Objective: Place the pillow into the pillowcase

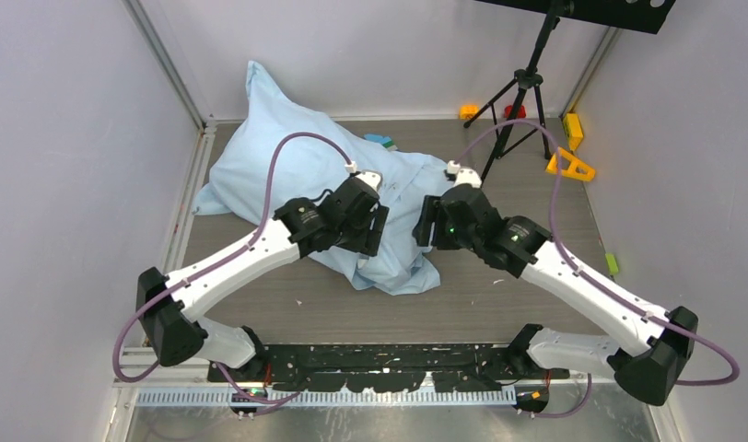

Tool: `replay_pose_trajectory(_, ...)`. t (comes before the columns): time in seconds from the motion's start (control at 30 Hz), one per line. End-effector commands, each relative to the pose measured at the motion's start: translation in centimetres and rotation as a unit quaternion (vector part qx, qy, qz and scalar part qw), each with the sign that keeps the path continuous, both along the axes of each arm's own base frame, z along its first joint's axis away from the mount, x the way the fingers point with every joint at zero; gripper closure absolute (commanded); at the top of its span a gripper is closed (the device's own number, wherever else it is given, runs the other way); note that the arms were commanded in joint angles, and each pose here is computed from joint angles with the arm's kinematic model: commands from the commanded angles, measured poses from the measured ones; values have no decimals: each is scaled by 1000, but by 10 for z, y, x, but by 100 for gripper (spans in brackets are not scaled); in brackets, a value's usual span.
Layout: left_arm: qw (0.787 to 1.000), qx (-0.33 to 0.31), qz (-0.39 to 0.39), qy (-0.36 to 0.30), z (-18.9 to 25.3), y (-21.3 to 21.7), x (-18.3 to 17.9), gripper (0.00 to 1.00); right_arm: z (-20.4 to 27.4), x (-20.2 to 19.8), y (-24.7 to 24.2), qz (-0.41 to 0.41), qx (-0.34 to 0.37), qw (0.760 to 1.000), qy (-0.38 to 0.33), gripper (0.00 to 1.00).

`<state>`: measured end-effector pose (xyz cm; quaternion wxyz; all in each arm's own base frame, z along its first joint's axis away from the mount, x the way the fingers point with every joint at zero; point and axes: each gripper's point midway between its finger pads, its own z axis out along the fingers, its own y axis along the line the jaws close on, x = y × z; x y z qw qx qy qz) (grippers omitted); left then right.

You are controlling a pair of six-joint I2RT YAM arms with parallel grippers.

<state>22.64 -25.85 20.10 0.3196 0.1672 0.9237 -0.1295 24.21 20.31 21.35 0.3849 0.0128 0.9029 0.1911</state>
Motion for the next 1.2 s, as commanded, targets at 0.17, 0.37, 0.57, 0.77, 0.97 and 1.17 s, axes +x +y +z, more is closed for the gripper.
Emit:
replay_pose_trajectory(0.17,997,54,29,-54,5,9,27,62,-13,-31,53,57,21,998,-6,40)
replay_pose_trajectory(0.37,998,17,26,-61,23,5,23,79,9,-42,85,73,44,996,-40,49)
replay_pose_trajectory(0.57,998,-2,16,-55,32,2,18,92,6,-44,116,78,47,995,-41,49)
replay_pose_trajectory(0.77,998,-24,16,-56,46,0,14,95,-8,-35,129,59,29,997,-37,44)
replay_pose_trajectory(0.97,998,-35,16,-52,51,3,10,96,-18,-26,118,18,0,999,-40,51)
replay_pose_trajectory(1.17,997,-62,2,-46,61,0,1,100,16,-19,123,23,37,997,-59,100)
